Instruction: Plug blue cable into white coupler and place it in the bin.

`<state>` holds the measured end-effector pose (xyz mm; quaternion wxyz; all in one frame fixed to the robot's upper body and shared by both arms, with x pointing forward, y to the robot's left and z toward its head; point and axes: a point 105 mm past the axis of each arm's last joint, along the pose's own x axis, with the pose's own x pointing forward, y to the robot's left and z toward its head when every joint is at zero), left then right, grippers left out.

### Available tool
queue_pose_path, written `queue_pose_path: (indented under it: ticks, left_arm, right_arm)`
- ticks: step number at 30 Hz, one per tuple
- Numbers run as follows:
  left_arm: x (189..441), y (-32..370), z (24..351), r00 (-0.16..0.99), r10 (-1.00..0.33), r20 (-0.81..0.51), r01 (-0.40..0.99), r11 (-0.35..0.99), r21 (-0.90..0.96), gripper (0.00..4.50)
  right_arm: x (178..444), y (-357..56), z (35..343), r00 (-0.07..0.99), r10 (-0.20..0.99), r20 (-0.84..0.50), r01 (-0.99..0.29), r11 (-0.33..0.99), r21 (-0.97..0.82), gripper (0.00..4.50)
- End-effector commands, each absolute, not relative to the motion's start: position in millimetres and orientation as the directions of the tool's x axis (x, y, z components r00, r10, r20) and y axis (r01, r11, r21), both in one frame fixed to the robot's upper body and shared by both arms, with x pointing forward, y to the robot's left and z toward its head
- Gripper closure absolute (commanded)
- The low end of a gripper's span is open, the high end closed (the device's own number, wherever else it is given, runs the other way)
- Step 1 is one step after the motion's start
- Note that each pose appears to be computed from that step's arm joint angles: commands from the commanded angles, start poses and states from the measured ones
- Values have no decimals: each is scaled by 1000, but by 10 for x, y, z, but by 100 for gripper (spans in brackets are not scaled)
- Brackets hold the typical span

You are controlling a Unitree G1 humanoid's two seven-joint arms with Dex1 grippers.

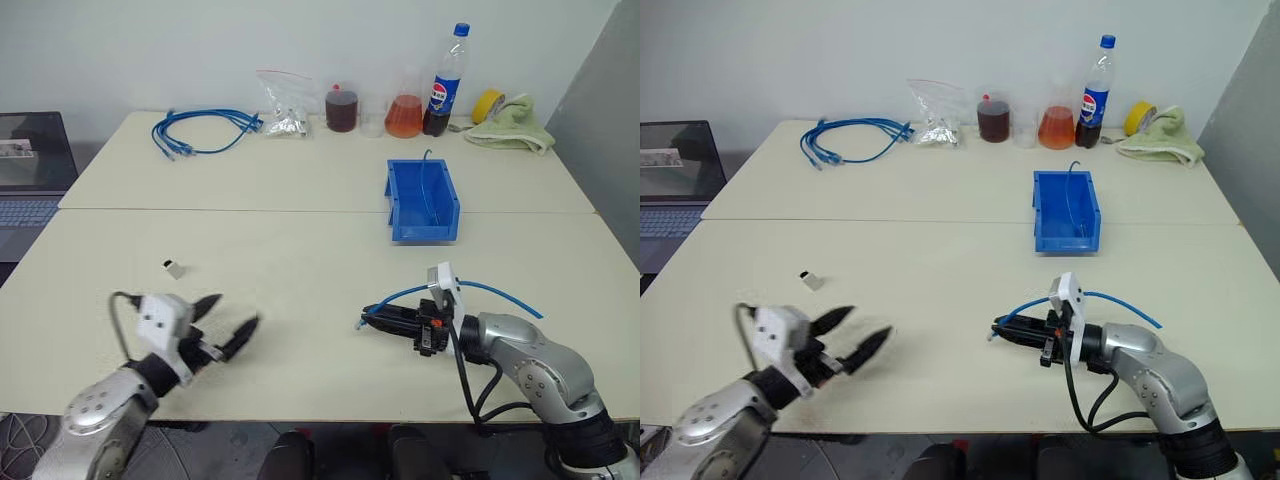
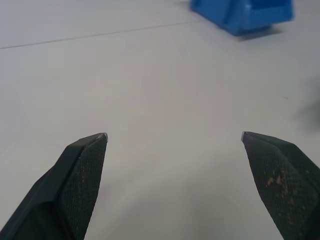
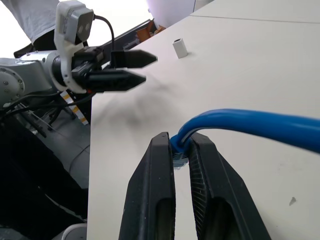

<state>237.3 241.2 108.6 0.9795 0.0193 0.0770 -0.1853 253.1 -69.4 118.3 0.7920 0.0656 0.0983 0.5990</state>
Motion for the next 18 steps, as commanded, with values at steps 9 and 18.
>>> queue_pose_path:
  ticks: [9,18]
  left_arm:
    - [2479,3306,1200,969,-100,-224,133,982,135,0]
    - [2620,3475,1248,961,-93,-261,130,983,129,0]
  right_arm:
    - [2554,-603,1256,211,976,-54,-962,217,166,439]
    - [2554,-596,1255,216,975,-56,-962,222,161,439]
